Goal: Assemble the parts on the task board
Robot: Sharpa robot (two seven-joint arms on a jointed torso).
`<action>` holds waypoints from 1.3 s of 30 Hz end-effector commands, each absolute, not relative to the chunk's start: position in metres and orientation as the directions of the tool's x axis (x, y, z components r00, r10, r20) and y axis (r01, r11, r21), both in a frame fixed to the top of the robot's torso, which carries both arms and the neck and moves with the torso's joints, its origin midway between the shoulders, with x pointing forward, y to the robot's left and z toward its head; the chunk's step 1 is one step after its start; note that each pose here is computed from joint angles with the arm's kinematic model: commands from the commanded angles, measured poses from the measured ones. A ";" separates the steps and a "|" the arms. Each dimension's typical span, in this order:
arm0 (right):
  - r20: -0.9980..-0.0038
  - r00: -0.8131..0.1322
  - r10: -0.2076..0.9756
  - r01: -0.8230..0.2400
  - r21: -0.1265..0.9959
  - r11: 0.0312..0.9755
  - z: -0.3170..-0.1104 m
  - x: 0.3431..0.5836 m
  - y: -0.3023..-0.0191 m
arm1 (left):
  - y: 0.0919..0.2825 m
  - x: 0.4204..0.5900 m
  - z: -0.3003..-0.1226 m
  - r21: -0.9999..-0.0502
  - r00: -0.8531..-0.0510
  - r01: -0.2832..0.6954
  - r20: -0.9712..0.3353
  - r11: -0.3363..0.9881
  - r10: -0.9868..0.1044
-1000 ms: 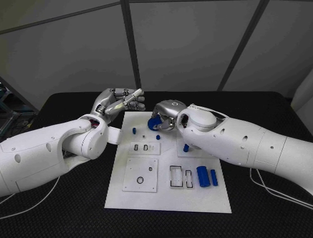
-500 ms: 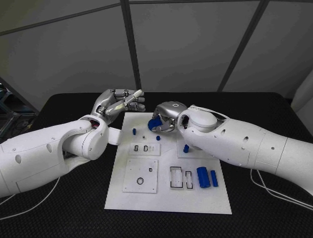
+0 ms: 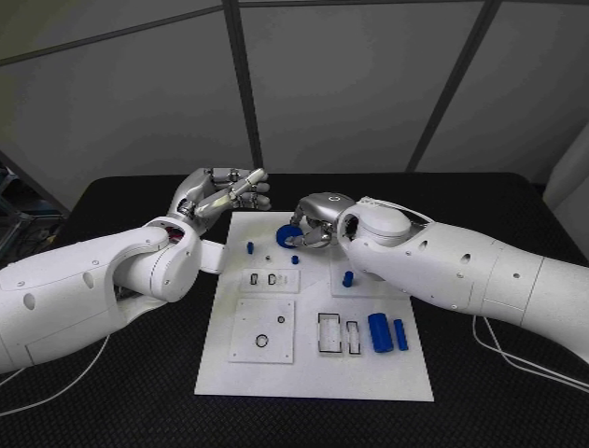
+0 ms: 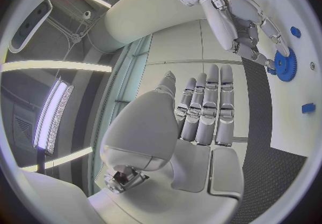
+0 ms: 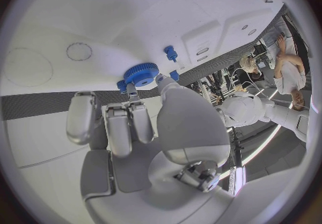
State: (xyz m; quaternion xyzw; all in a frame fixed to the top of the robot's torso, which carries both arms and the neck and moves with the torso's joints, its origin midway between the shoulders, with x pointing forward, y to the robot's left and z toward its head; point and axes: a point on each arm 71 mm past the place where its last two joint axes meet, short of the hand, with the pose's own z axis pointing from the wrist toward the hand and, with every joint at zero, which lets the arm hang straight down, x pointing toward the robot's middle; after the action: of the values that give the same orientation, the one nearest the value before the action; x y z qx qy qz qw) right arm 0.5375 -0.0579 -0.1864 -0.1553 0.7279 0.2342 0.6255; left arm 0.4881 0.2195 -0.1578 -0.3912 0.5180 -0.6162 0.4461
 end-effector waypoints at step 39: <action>-0.810 -0.218 0.545 -0.348 0.586 0.731 -0.161 0.518 -0.259 | 0.227 0.491 -0.158 -0.985 -0.301 0.160 0.016 -0.067 -0.953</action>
State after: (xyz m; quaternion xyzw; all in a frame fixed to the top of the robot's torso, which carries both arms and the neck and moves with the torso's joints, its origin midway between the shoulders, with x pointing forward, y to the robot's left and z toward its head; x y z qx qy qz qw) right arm 0.5175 -0.2581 -0.1618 0.0734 0.6941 0.3430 0.6286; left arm 0.4910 0.2284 -0.1598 -0.3933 0.5173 -0.6117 0.4513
